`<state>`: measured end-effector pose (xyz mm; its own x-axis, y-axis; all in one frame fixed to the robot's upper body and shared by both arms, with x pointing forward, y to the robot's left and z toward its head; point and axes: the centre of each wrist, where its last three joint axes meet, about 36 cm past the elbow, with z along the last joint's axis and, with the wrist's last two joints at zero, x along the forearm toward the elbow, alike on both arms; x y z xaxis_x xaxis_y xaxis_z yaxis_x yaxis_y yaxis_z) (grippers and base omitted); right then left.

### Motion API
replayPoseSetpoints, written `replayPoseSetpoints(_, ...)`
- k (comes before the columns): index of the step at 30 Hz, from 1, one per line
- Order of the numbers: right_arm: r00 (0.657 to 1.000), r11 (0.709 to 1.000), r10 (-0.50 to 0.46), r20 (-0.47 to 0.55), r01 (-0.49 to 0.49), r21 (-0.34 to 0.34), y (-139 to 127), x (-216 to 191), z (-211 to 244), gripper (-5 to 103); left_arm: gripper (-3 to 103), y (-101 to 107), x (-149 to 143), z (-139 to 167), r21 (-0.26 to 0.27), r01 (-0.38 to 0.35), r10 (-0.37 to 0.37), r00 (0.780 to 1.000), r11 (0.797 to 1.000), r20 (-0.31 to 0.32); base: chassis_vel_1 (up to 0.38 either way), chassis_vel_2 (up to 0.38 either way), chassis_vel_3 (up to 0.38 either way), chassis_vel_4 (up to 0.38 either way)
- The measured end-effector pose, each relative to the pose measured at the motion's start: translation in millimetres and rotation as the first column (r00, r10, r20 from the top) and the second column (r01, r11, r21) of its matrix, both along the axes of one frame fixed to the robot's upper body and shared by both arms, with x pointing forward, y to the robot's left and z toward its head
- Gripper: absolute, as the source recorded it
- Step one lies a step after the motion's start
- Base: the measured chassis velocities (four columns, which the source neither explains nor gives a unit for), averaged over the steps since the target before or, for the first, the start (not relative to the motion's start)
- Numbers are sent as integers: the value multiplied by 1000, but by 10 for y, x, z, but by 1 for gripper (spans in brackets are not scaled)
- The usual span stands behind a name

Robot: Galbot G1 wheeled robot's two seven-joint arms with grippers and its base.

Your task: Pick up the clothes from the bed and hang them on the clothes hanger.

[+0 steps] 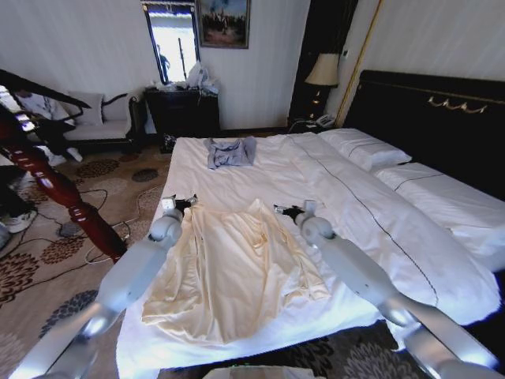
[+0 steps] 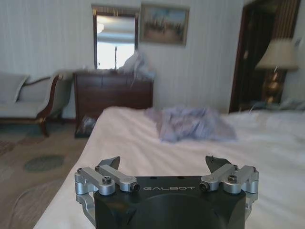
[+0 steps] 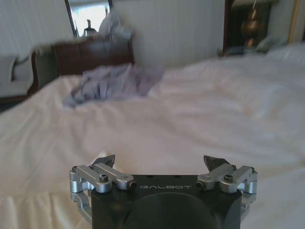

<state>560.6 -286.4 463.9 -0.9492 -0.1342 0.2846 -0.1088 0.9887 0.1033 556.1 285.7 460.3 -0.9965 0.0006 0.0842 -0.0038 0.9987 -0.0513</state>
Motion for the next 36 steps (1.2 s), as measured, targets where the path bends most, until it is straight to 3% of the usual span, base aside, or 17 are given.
replayPoseSetpoints(4,997,1000,3,75,-2,-12,-230,-353,158,100,100,78,-338,-22,1,29,-29,999,1000,36,0,0,0,0)
replayPoseSetpoints(6,995,999,-4,96,7,-31,-409,-705,213,100,100,134,-652,-6,20,44,-45,998,999,50,0,0,0,0)
replayPoseSetpoints(8,995,999,-8,103,11,-34,-453,-815,250,100,100,144,-760,1,23,48,-49,997,999,53,0,0,0,0)
replayPoseSetpoints(13,986,998,-36,165,45,-50,-632,-1398,508,100,100,329,-1491,111,83,29,-37,995,996,91,0,0,0,0)
replayPoseSetpoints(14,986,998,-36,165,45,-50,-632,-1398,508,100,100,329,-1491,111,83,29,-37,995,996,91,0,0,0,0)
replayPoseSetpoints(16,983,995,-30,180,46,-86,-661,-1601,544,100,100,381,-1749,58,119,24,-35,996,993,83,0,0,0,0)
replayPoseSetpoints(18,978,989,-17,206,47,-142,-691,-1802,574,100,102,394,-1958,18,124,10,-20,997,992,80,0,0,0,0)
replayPoseSetpoints(19,978,989,-17,206,47,-142,-691,-1802,574,100,102,394,-1958,18,124,10,-20,997,992,80,0,0,0,0)
replayPoseSetpoints(22,958,965,10,288,66,-252,-742,-2102,657,100,99,344,-2207,57,98,-7,-3,995,995,96,0,0,0,0)
replayPoseSetpoints(26,945,943,23,326,89,-322,-783,-2438,669,100,98,226,-2444,212,69,-2,-7,991,998,134,0,0,0,0)
replayPoseSetpoints(30,957,937,17,289,86,-339,-764,-2765,514,100,98,154,-2668,249,82,3,-17,985,997,169,0,0,0,0)
replayPoseSetpoints(36,960,940,-3,281,99,-327,-755,-2952,431,100,98,86,-2884,209,77,-2,-11,985,997,170,0,0,0,0)
